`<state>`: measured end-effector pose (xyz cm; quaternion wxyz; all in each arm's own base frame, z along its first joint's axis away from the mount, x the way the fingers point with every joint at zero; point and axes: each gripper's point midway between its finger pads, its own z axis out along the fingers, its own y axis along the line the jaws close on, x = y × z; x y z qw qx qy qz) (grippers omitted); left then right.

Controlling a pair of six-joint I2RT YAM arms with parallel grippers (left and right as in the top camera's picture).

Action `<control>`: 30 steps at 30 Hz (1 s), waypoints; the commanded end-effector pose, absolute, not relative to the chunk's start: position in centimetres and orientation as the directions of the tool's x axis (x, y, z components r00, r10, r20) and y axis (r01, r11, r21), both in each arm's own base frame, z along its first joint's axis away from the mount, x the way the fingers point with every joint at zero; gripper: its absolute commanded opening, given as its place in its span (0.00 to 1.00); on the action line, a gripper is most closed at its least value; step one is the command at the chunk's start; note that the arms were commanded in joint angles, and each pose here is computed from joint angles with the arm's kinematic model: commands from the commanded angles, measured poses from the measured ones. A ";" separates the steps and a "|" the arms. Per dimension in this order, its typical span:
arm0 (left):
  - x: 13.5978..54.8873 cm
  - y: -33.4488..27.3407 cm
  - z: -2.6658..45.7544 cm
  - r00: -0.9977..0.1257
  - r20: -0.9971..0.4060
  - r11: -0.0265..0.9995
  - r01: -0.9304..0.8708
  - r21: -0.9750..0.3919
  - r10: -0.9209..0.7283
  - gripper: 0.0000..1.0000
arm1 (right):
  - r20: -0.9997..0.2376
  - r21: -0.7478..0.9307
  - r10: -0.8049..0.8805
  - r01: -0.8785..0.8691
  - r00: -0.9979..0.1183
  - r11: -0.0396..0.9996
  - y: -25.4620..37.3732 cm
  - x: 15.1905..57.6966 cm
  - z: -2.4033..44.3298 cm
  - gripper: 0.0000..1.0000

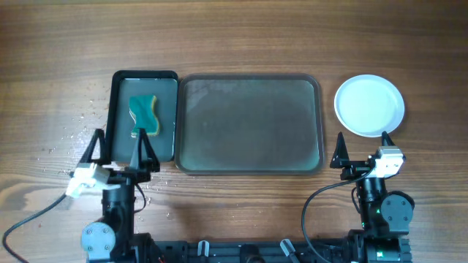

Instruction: Clean dirty plates on tray and stack at the side

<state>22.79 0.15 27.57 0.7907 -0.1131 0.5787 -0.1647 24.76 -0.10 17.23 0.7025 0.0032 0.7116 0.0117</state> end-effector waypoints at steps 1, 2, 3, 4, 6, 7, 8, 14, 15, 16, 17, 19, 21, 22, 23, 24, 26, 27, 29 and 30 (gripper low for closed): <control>23.3 -0.1 25.7 0.241 -0.887 0.919 0.134 -0.372 -0.394 1.00 | -1.000 0.007 0.007 -0.026 -0.010 1.000 0.1 24.7 17.3 1.00; 23.4 -0.1 25.3 0.232 -0.889 0.918 0.131 -0.375 -0.396 1.00 | -1.000 0.007 0.007 -0.026 -0.010 1.000 0.1 24.7 17.3 1.00; 23.6 -0.1 24.7 0.221 -0.891 0.918 0.127 -0.377 -0.397 1.00 | -1.000 0.008 0.007 -0.026 -0.010 1.000 0.1 24.7 17.3 1.00; 23.7 -0.1 24.1 0.210 -0.893 0.917 0.122 -0.379 -0.397 1.00 | -1.000 0.007 0.007 -0.026 -0.010 1.000 0.1 24.7 17.3 1.00; 24.0 0.0 23.2 0.193 -0.897 0.917 0.114 -0.383 -0.398 1.00 | -1.000 0.007 0.007 -0.026 -0.010 1.000 0.1 24.7 17.3 1.00; 24.1 0.0 22.7 0.183 -0.899 0.917 0.110 -0.385 -0.399 1.00 | -1.000 0.007 0.007 -0.026 -0.010 1.000 0.1 24.7 17.3 1.00; 24.2 0.0 22.1 0.160 -0.902 0.916 0.100 -0.388 -0.400 1.00 | -1.000 0.007 0.007 -0.026 -0.010 1.000 0.1 24.7 17.3 1.00; 24.6 0.1 16.0 -0.062 -0.911 0.913 -0.006 -0.407 -0.407 1.00 | -1.000 0.007 0.007 -0.026 -0.010 1.000 0.1 24.7 17.3 1.00; 24.6 0.4 15.7 -0.069 -0.911 0.913 -0.026 -0.406 -0.407 1.00 | -1.000 0.007 0.007 -0.026 -0.010 1.000 0.1 24.7 17.3 1.00; 24.6 0.5 15.7 -0.066 -0.919 0.921 -0.032 -0.388 -0.389 1.00 | -1.000 0.008 0.007 -0.026 -0.010 1.000 0.1 24.7 17.3 1.00; 24.6 0.6 15.7 -0.066 -0.927 0.930 -0.032 -0.367 -0.368 1.00 | -1.000 0.007 0.007 -0.026 -0.010 1.000 0.1 24.7 17.3 1.00; 24.6 0.6 15.7 -0.068 -0.951 0.953 -0.029 -0.300 -0.301 1.00 | -1.000 0.007 0.007 -0.026 -0.010 1.000 0.1 24.7 17.3 1.00; 24.6 0.6 15.7 -0.070 -0.966 0.968 -0.025 -0.248 -0.249 1.00 | -1.000 0.007 0.007 -0.026 -0.010 1.000 0.1 24.7 17.3 1.00; 24.6 0.6 15.7 -0.071 -0.971 0.973 -0.023 -0.228 -0.229 1.00 | -1.000 0.008 0.007 -0.026 -0.010 1.000 0.1 24.7 17.3 1.00; 24.6 0.6 15.7 -0.070 -0.973 0.976 -0.024 -0.217 -0.219 1.00 | -1.000 0.007 0.007 -0.026 -0.010 1.000 0.1 24.7 17.3 1.00; 24.6 0.6 15.7 -0.071 -0.976 0.978 -0.022 -0.207 -0.208 1.00 | -1.000 0.007 0.007 -0.026 -0.010 1.000 0.1 24.7 17.3 1.00; 24.6 0.6 15.7 -0.071 -0.976 0.978 -0.022 -0.207 -0.208 1.00 | -1.000 0.007 0.007 -0.026 -0.009 1.000 0.1 24.7 17.3 1.00; 24.6 0.6 15.7 -0.071 -0.976 0.978 -0.022 -0.207 -0.208 1.00 | -1.000 0.007 0.007 -0.026 -0.010 1.000 0.1 24.7 17.3 1.00; 24.6 0.6 15.7 -0.071 -0.976 0.979 -0.022 -0.203 -0.204 1.00 | -1.000 0.007 0.007 -0.026 -0.010 1.000 0.1 24.7 17.3 1.00; 24.6 0.6 15.7 -0.071 -0.979 0.981 -0.021 -0.191 -0.192 1.00 | -1.000 0.008 0.007 -0.026 -0.010 1.000 0.1 24.7 17.3 1.00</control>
